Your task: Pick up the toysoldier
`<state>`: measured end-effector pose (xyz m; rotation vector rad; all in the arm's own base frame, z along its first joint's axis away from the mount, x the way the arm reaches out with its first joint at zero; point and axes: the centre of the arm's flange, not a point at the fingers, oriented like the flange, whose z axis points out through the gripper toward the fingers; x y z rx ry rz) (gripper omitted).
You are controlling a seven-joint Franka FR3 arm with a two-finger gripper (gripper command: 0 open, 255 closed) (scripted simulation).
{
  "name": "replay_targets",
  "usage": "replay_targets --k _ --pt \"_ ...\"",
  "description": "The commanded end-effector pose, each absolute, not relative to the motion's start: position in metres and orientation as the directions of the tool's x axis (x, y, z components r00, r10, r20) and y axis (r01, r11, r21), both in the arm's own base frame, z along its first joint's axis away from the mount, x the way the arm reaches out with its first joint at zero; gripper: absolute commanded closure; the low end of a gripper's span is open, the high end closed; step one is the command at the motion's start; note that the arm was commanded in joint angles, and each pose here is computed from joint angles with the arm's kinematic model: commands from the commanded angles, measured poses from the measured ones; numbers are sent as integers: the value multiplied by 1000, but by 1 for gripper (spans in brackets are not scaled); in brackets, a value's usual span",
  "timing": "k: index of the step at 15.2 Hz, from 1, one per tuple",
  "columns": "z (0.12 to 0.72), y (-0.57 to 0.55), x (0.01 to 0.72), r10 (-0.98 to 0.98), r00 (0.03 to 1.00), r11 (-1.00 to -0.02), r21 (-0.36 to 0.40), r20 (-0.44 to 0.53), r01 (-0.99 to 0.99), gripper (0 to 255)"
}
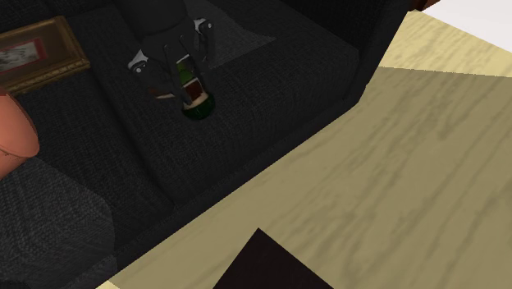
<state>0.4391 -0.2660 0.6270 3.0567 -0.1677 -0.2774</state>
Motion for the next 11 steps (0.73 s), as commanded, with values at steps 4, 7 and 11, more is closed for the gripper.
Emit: replay_targets --k 4,7,11 --pt "655 -266 439 -114 978 -992 77 -176 -102 255" --pt "670 -266 439 -114 978 -992 77 -176 -102 255" --pt "682 -266 439 -114 978 -992 77 -176 -102 255"
